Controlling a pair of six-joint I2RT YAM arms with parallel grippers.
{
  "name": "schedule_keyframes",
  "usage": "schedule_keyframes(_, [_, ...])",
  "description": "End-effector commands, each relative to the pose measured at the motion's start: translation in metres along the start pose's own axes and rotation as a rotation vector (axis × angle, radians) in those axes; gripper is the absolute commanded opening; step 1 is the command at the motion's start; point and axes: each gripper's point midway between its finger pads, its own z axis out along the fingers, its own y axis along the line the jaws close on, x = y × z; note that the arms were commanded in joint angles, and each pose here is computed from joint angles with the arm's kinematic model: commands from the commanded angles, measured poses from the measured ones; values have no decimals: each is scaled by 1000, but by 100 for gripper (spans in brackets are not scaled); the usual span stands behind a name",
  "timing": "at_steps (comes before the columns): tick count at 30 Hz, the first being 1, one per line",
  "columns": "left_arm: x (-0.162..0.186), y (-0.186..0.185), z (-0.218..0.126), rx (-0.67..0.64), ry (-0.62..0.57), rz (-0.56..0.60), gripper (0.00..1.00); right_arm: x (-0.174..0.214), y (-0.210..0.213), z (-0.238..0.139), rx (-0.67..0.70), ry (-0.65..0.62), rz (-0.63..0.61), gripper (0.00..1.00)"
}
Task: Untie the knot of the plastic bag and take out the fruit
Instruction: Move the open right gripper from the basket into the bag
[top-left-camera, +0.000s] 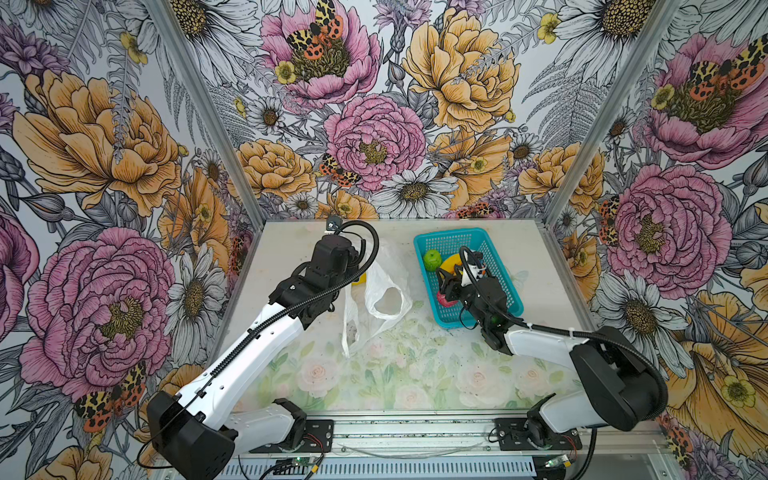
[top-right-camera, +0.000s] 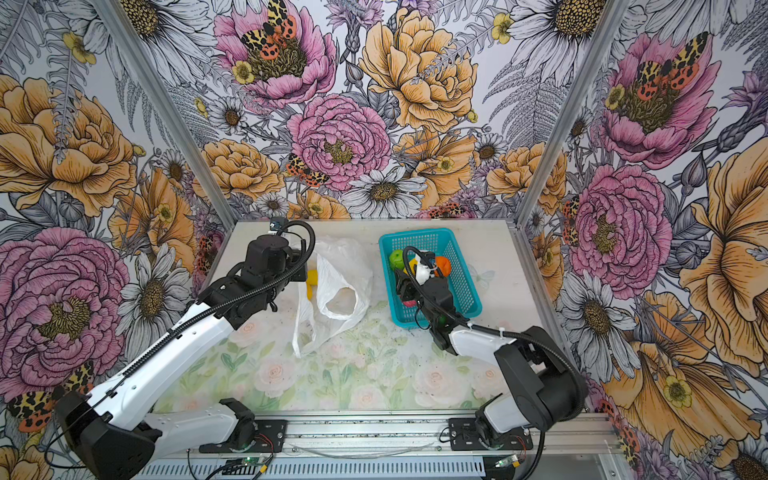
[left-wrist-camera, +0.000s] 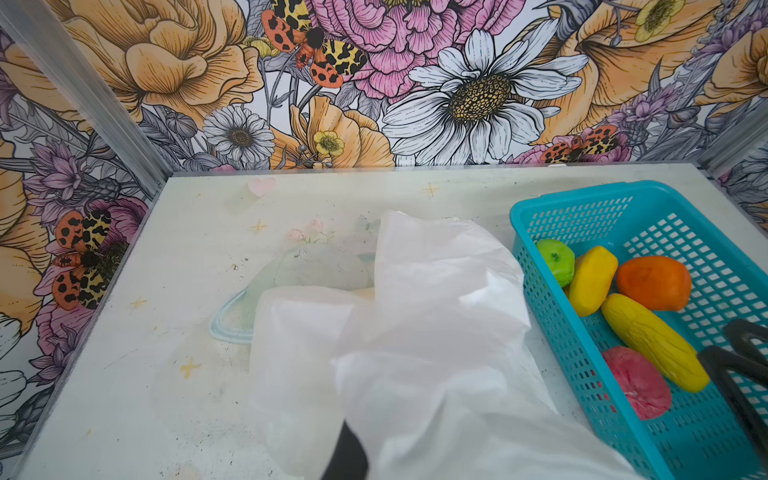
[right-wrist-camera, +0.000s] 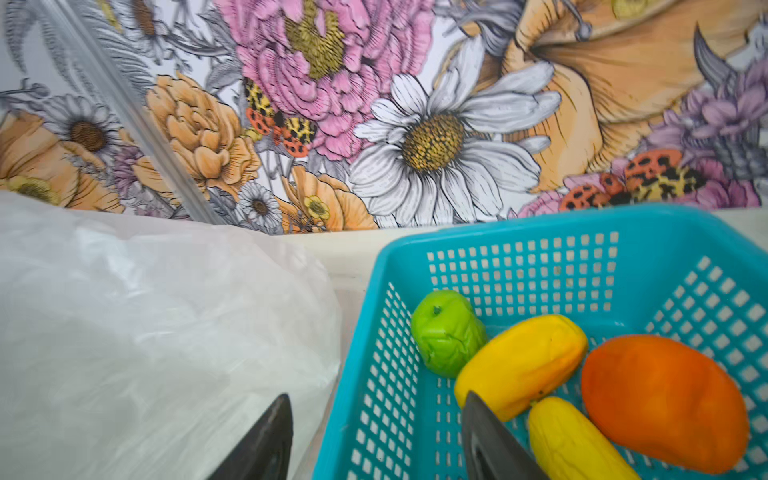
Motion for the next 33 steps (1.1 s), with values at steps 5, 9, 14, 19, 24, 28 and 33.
schedule_keyframes(5, [-5, -4, -1, 11, -27, -12, 0, -26, 92, -63, -262, -172, -273, 52])
schedule_keyframes(9, [-6, -6, -2, 17, -23, -3, 0, -5, 162, -86, -552, -144, -432, 50])
schedule_keyframes(14, [-8, -4, -6, 15, -37, -12, 0, 41, 214, -85, -704, -12, -613, 47])
schedule_keyframes(19, [-6, -8, -2, 15, -27, 0, 0, 90, 238, -68, -740, 117, -746, 42])
schedule_keyframes(24, [-9, -10, -7, 25, -35, 9, 0, 119, 235, -36, -667, 234, -815, 29])
schedule_keyframes(28, [-11, -7, -14, 27, -53, -3, 0, 131, 222, -16, -579, 268, -852, 27])
schedule_keyframes(33, [-9, -10, -13, 34, -50, -3, 0, 134, 198, 7, -483, 308, -847, 28])
